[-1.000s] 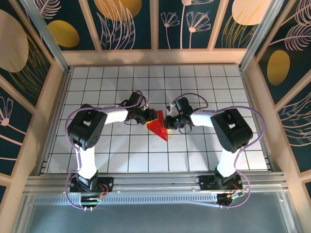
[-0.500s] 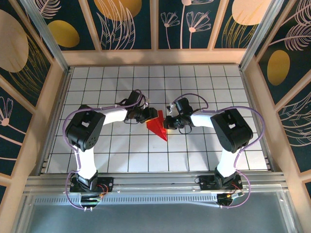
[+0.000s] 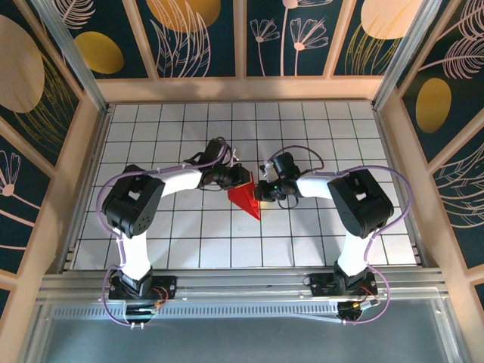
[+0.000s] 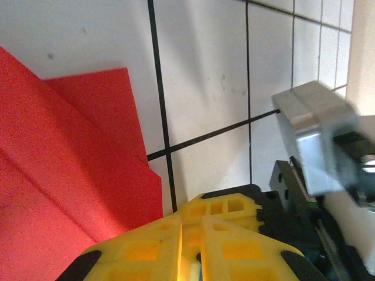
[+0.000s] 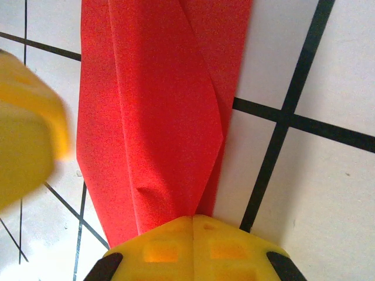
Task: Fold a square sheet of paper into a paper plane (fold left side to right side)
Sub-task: Fourth fold the wing at the center of the table.
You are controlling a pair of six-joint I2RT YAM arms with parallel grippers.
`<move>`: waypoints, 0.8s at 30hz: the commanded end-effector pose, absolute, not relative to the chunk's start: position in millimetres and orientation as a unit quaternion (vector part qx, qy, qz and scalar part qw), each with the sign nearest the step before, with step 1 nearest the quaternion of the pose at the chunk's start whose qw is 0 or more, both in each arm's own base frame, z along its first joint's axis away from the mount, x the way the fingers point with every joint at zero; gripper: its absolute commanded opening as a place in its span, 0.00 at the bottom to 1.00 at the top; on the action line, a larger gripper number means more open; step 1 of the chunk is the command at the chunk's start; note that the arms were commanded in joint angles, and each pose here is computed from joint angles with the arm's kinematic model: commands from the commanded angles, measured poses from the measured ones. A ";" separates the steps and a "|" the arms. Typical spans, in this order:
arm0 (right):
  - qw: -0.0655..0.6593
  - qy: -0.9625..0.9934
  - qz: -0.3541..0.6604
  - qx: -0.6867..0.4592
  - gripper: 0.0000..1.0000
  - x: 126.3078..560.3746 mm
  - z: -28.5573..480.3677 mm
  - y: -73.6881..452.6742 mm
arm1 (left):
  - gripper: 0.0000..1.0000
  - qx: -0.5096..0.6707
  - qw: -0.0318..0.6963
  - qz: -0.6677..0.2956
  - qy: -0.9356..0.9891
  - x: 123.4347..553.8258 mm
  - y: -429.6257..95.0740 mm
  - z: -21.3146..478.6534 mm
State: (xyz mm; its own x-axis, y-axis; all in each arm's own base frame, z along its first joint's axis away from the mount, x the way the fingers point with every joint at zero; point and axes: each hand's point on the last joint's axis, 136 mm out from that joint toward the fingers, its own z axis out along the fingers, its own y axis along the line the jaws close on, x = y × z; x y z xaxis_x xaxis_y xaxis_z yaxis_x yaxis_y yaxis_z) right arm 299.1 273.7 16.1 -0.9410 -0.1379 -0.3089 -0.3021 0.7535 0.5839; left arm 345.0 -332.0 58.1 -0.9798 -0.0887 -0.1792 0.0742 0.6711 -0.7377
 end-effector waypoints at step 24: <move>0.063 0.958 0.259 -0.107 0.03 269.6 -25.0 251.1 | 0.06 -0.041 0.080 -0.314 0.945 335.4 -301.2 -9.6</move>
State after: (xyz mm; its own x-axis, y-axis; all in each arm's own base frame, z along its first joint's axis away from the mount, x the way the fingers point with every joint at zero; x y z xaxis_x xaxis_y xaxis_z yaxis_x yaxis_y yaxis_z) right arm 299.1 274.2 15.5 -0.9395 -0.1403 -0.3126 -0.3050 0.7582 0.5762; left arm 345.5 -316.6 13.9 -0.9798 -0.1238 -0.1570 0.0098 0.7548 -0.6559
